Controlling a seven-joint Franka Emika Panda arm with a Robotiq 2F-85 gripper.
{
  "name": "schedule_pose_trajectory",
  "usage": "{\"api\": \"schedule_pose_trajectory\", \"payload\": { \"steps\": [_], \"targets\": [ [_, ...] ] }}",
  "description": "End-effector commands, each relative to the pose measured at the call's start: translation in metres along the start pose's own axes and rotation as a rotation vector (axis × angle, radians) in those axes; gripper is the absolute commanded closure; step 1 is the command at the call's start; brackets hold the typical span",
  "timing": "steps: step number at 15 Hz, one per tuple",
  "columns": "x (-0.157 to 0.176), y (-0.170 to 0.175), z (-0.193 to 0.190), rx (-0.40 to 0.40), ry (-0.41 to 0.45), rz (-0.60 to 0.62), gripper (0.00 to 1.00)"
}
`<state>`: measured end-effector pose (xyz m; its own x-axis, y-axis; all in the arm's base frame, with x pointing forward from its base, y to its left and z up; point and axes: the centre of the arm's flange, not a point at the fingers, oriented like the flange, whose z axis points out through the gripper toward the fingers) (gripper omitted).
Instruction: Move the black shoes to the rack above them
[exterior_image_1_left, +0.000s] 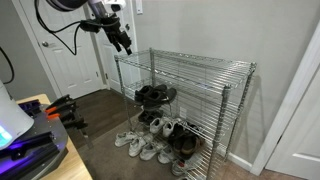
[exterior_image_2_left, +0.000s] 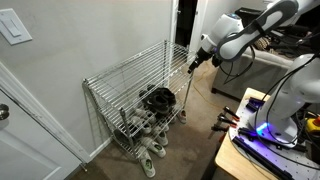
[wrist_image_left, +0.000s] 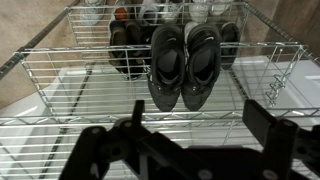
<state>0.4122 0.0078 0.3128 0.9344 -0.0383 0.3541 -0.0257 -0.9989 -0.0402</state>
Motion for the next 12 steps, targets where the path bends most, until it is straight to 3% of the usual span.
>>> {"api": "schedule_pose_trajectory", "payload": {
  "steps": [1, 6, 12],
  "targets": [
    [-0.014, -0.02, 0.054, 0.019, -0.063, -0.029, 0.0],
    [-0.028, -0.029, 0.093, 0.032, -0.129, -0.037, 0.0],
    [-0.041, -0.051, 0.13, 0.088, -0.077, -0.023, 0.0]
  ]
}}
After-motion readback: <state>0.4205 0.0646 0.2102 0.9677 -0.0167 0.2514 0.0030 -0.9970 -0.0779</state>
